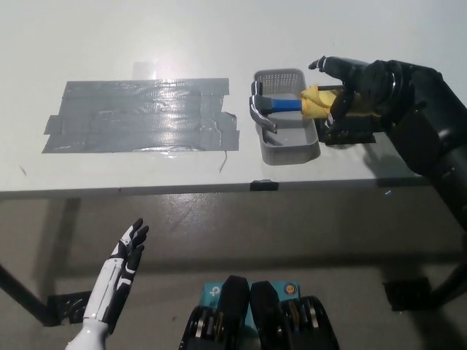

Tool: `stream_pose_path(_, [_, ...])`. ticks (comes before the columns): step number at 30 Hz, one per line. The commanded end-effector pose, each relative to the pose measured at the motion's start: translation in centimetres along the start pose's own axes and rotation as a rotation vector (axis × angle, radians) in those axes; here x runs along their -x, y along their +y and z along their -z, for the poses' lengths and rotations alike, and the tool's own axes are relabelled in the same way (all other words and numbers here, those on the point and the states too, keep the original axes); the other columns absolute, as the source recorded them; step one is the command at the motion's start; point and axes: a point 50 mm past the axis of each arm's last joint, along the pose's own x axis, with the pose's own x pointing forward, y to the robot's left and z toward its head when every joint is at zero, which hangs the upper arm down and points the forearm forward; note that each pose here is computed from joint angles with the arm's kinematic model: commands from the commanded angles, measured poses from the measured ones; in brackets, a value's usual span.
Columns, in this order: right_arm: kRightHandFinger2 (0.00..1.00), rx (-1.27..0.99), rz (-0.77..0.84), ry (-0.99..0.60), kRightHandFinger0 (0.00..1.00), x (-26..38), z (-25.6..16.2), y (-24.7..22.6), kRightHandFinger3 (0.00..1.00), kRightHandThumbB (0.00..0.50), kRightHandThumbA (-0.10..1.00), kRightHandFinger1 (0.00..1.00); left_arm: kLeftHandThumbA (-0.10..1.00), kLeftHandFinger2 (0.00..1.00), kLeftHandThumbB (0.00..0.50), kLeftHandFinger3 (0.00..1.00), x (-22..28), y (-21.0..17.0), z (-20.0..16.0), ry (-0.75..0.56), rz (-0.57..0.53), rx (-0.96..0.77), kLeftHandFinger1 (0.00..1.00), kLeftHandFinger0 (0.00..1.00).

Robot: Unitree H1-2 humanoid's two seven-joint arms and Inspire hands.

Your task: The robot picks the hammer placed on top of the gray container with right hand and places it on the grey area of the desk

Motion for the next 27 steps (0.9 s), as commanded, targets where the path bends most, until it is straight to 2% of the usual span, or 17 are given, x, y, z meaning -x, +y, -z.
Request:
stream_pose_path(1, [1.0,0.043,0.09,-0.054,1.0,0.7,-2.1,-3.5,1.0,0.454,1.0,1.0,1.0,1.0,0.107,1.0,-0.3,0.8,-1.1,-0.055,-0.007,-0.025,1.0,1.0])
stream_pose_path(8, [1.0,0.056,0.079,-0.023,1.0,0.0,-2.0,-3.0,1.0,0.465,1.0,1.0,1.0,1.0,0.106,1.0,-0.3,0.9,-1.1,-0.057,-0.015,-0.022,1.0,1.0])
stream_pose_path(14, [1.0,0.055,0.085,-0.002,1.0,-0.5,-2.1,-2.6,1.0,0.488,1.0,1.0,1.0,1.0,0.124,1.0,-0.3,0.9,-1.1,-0.054,-0.016,-0.017,1.0,1.0])
stream_pose_path(17, [1.0,0.099,0.136,0.009,1.0,-1.0,-2.8,-1.8,1.0,0.477,1.0,1.0,1.0,1.0,0.112,1.0,-0.3,1.0,-1.1,-0.056,-0.016,-0.024,1.0,1.0])
stream_pose_path(18, [1.0,0.098,0.203,-0.015,1.0,-1.2,-2.7,-1.3,1.0,0.438,0.88,1.0,1.0,1.0,0.119,1.0,-0.2,0.9,-1.1,-0.052,-0.015,-0.023,1.0,1.0])
stream_pose_path(19, [1.0,0.094,0.229,-0.025,1.0,-1.3,-2.6,-1.2,1.0,0.441,0.87,1.0,1.0,1.0,0.119,1.0,-0.2,0.8,-1.1,-0.052,-0.016,-0.023,1.0,1.0])
stream_pose_path(20, [0.74,0.057,0.369,-0.066,0.81,-1.4,-2.5,-0.6,1.0,0.293,0.5,0.71,1.0,1.0,0.116,1.0,-0.3,0.8,-1.3,-0.057,-0.016,-0.024,1.0,1.0])
stream_pose_path(21, [0.62,0.056,0.39,-0.07,0.44,-1.4,-2.4,-0.6,0.93,0.296,0.39,0.52,1.0,1.0,0.115,1.0,-0.4,0.9,-1.3,-0.058,-0.016,-0.024,1.0,1.0])
stream_pose_path(22, [0.29,0.086,0.473,-0.088,0.18,-1.5,-2.4,-0.3,0.59,0.144,0.16,0.23,1.0,1.0,0.116,1.0,-0.4,1.0,-1.3,-0.058,-0.017,-0.025,1.0,1.0])
stream_pose_path(23, [0.17,0.098,0.547,-0.103,0.01,-1.4,-2.4,-0.1,0.38,0.176,-0.08,0.03,1.0,1.0,0.117,1.0,-0.5,1.2,-1.4,-0.06,-0.018,-0.029,1.0,1.0])
stream_pose_path(24, [0.32,0.091,0.582,-0.117,0.0,-1.3,-2.3,-0.1,0.29,0.162,-0.1,0.09,1.0,1.0,0.115,1.0,-0.8,1.3,-1.4,-0.062,-0.021,-0.029,1.0,1.0])
stream_pose_path(25, [0.52,0.094,0.6,-0.123,0.0,-1.3,-2.1,0.0,0.24,0.155,-0.1,0.23,1.0,1.0,0.115,1.0,-0.8,1.4,-1.3,-0.062,-0.019,-0.032,1.0,1.0])
stream_pose_path(26, [0.66,0.104,0.623,-0.128,0.03,-1.3,-1.9,0.2,0.24,0.152,-0.1,0.34,1.0,1.0,0.116,1.0,-0.8,1.3,-1.3,-0.062,-0.017,-0.034,1.0,1.0])
stream_pose_path(27, [0.74,0.095,0.638,-0.132,0.03,-1.2,-1.6,0.3,0.27,0.156,-0.1,0.41,1.0,1.0,0.116,1.0,-0.8,1.2,-1.3,-0.06,-0.015,-0.033,1.0,1.0])
